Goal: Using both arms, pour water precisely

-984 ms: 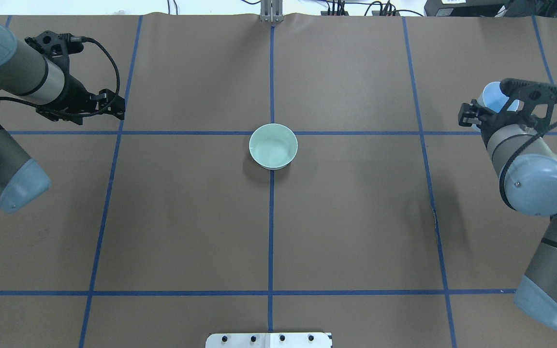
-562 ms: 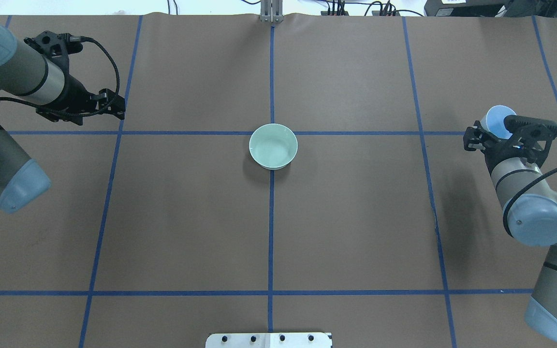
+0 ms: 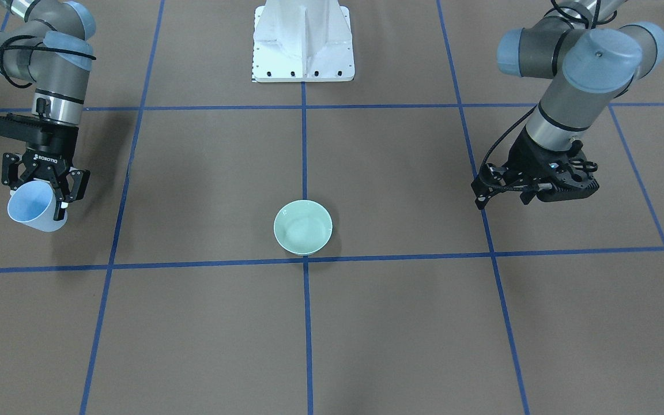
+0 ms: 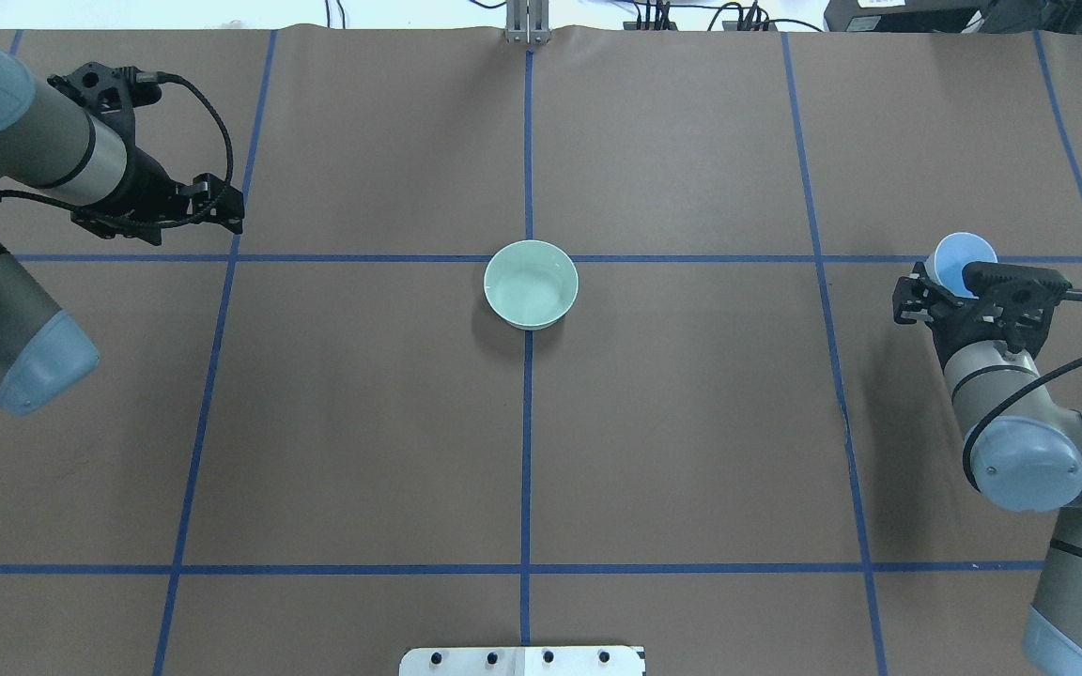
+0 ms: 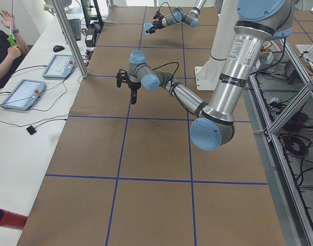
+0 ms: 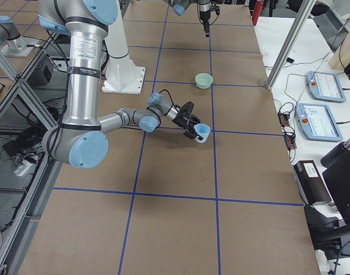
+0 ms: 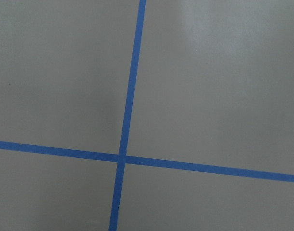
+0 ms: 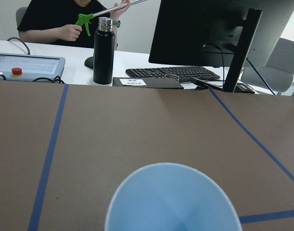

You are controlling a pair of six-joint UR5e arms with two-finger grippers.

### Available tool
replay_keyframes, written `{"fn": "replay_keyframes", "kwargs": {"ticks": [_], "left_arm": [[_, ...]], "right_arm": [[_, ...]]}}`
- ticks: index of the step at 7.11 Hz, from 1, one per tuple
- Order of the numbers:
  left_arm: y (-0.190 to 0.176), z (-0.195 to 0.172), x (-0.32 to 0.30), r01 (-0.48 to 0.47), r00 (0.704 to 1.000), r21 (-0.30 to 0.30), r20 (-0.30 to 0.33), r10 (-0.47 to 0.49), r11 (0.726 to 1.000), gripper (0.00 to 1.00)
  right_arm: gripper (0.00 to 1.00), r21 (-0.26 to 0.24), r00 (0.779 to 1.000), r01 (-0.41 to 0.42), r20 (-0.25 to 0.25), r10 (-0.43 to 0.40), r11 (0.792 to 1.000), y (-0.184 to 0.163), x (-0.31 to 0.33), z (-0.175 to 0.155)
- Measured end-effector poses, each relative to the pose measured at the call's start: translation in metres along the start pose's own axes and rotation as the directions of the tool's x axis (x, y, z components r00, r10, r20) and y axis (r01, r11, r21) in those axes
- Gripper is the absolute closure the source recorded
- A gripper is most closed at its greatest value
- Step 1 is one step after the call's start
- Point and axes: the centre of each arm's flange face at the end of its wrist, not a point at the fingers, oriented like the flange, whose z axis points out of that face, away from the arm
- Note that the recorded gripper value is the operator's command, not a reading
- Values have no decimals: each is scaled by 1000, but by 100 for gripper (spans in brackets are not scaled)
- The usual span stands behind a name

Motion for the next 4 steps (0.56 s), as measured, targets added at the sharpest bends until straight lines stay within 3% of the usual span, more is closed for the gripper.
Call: {"fn": "replay_keyframes", "kwargs": {"ticks": [3, 4], "left_arm": [[0, 2, -1, 1, 1000, -2, 3, -1, 1000, 0], [0, 2, -1, 1, 1000, -2, 3, -1, 1000, 0]], "right_arm": [[100, -9, 1000, -15, 20, 15, 1000, 24, -18, -2], [91, -7, 1000, -14, 22, 14, 1000, 27, -19, -2]]}}
